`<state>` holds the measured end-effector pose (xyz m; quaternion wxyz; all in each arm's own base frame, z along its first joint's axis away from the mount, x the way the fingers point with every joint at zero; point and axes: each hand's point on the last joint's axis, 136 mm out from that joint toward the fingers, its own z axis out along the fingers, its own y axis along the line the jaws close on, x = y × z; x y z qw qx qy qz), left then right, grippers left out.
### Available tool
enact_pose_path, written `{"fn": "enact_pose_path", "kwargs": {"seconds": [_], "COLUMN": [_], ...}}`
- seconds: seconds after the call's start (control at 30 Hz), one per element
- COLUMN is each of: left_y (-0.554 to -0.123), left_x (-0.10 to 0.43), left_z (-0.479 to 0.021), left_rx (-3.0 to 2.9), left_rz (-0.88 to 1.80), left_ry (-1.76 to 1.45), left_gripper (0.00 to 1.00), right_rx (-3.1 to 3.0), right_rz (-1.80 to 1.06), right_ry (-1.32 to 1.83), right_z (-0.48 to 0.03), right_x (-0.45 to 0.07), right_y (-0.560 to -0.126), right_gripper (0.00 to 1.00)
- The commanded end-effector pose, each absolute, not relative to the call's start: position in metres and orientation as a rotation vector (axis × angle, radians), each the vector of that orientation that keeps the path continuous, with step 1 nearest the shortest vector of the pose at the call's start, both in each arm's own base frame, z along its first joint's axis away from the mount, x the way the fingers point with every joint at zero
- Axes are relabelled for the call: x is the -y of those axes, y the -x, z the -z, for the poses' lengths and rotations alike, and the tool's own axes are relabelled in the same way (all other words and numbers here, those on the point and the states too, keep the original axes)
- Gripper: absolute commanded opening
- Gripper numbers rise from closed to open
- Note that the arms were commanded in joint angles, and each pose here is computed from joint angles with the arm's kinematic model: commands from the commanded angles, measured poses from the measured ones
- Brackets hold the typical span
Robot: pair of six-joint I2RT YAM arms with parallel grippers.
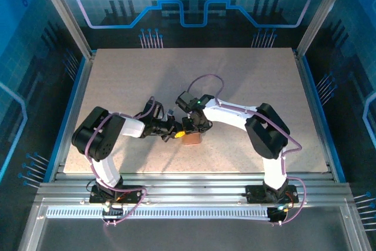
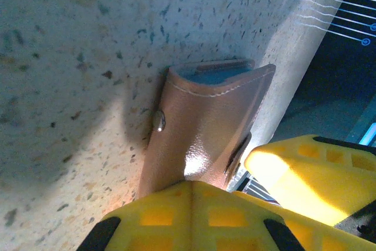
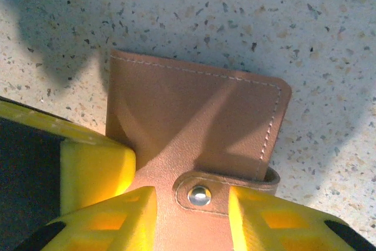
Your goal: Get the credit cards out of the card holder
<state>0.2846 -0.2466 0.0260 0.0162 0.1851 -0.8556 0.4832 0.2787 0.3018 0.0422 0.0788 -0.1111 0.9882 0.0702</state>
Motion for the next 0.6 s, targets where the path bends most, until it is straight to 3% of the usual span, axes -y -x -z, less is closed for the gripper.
{"fn": "enact_pose_path", "kwargs": {"seconds": [0.0,0.57], "left_y": [-0.272,-0.271], "left_x": [0.24,0.238], "left_z": [-0.002,0.001], "left_rx": [2.638,2.62], "left_rz": [-1.403,-1.419], "left_ry": [-0.645,-0.662], "left_gripper": [0.02,0.02], "right_rx": [-2.962,-2.996], "right_rz": [-0.14,-0.089], "right_ry": [0.344,0.384], "right_z": [-0.04,-0.023], "right_x": [-0.297,-0.3], "right_y": [-0.283,-0.278], "right_gripper": [0.37,0.34]}}
